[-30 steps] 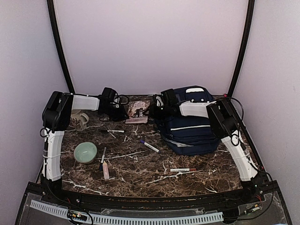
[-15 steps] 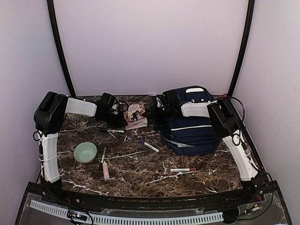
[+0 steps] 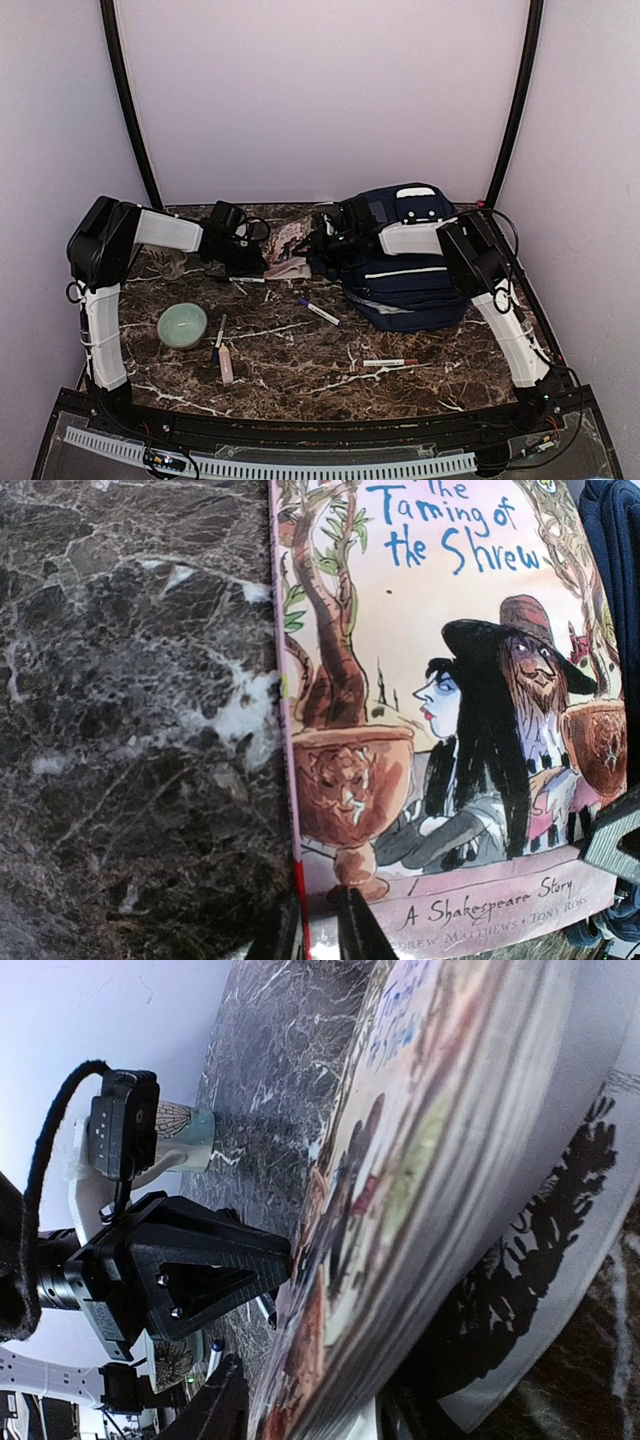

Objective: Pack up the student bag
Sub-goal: Move the book to the center of the board, then pass from the left arm to the right

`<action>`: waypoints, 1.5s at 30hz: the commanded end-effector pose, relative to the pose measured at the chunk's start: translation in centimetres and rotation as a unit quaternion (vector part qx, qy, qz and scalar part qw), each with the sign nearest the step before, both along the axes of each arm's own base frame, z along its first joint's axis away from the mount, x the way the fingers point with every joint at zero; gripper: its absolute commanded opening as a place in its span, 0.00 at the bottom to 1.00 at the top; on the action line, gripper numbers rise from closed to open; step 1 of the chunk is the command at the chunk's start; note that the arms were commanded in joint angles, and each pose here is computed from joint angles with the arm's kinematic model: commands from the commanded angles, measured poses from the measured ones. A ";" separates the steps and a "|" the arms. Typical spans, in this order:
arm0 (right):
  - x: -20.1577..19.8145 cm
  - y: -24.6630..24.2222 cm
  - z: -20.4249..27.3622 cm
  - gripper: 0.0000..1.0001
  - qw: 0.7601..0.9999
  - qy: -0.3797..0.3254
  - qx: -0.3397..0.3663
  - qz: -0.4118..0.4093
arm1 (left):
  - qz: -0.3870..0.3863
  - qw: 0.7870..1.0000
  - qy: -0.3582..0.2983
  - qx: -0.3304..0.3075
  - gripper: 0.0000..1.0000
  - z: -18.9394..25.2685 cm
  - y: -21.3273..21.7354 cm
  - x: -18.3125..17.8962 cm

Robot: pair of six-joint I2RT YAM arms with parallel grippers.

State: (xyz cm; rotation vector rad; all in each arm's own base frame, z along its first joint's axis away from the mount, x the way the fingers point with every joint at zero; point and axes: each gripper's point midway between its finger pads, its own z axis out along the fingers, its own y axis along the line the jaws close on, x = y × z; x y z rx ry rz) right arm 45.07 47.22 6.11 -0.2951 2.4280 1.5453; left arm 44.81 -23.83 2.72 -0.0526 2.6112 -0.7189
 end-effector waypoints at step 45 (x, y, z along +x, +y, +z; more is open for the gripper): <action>1.1 2.4 2.1 0.58 1.000 -0.016 0.019 -0.008 | -0.016 1.000 0.016 -0.007 0.13 -0.4 -0.7 -1.2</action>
